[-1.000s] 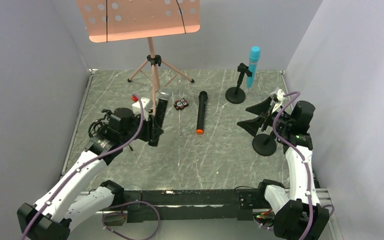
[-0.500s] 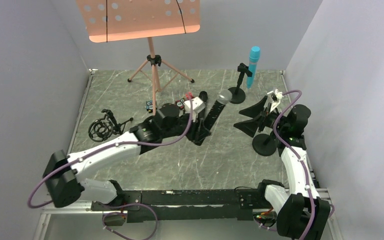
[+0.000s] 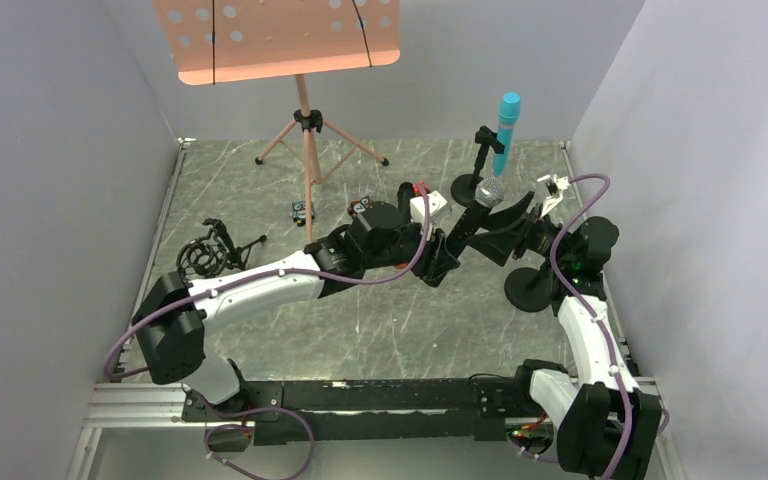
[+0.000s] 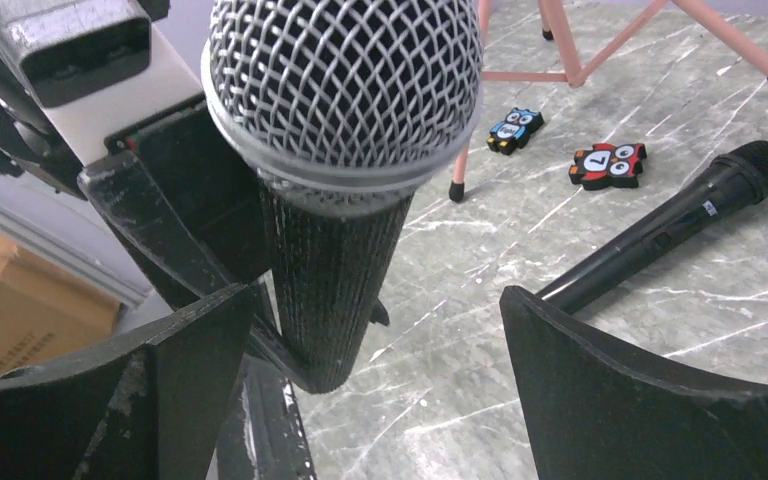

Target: Attach the microphones to the stand

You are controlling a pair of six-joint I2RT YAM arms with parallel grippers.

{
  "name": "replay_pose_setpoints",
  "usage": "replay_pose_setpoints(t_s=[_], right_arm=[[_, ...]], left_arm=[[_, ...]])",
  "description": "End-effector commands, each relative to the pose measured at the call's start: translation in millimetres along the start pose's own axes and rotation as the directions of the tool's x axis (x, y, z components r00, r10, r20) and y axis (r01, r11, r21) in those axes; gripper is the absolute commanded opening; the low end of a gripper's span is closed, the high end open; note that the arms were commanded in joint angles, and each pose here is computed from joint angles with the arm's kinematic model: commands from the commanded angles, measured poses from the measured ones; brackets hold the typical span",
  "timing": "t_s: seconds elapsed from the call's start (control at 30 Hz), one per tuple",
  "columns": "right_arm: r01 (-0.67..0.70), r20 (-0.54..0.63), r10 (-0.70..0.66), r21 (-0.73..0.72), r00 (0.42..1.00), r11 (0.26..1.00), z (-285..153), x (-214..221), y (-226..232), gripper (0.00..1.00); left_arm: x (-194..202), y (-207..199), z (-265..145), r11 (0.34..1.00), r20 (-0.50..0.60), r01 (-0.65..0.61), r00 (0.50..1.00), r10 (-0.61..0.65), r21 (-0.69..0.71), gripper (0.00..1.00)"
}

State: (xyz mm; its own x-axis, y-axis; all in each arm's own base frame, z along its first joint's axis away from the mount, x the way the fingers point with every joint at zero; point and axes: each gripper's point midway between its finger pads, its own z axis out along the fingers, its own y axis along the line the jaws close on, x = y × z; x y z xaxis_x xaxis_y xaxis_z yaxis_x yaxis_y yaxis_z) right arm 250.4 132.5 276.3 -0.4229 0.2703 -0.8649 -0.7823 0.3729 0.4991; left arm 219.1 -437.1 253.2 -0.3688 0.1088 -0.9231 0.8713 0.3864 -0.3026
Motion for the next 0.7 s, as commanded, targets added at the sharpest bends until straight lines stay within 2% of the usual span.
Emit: replay_pose_setpoints(t_s=[0.0,0.17,0.4,0.47,0.57,0.67], right_arm=[[-0.035,0.046,0.035,0.009,0.998,0.999,3.2,-12.5,3.3,0.99],[-0.106,0.077,0.105,0.009,0.992,0.994,4.2,-15.8,3.7,0.95],[-0.126,0.082,0.126,-0.007,0.989,0.992,6.9,-13.3,7.8,0.79],[-0.134,0.078,0.134,-0.010,0.988,0.991,8.0,-12.3,8.1,0.68],[-0.147,0.077,0.147,-0.014,0.986,0.989,9.4,-11.5,8.8,0.44],[-0.144,0.073,0.145,-0.019,0.987,0.989,10.2,-10.9,10.0,0.28]], left_arm=[[-36.7,-25.5,5.9,0.996,0.099,-0.025,0.995,0.017,0.083,0.00],[-28.6,-31.2,13.0,0.994,0.078,-0.022,0.997,0.014,0.111,0.00],[-25.9,-31.6,21.9,0.993,0.066,-0.020,0.998,0.013,0.116,0.00],[-25.5,-31.5,23.8,0.993,0.061,-0.019,0.998,0.012,0.117,0.00],[-24.7,-30.6,26.2,0.993,0.055,-0.017,0.998,0.011,0.114,0.00],[-23.5,-29.2,27.0,0.994,0.049,-0.009,0.999,0.004,0.106,0.00]])
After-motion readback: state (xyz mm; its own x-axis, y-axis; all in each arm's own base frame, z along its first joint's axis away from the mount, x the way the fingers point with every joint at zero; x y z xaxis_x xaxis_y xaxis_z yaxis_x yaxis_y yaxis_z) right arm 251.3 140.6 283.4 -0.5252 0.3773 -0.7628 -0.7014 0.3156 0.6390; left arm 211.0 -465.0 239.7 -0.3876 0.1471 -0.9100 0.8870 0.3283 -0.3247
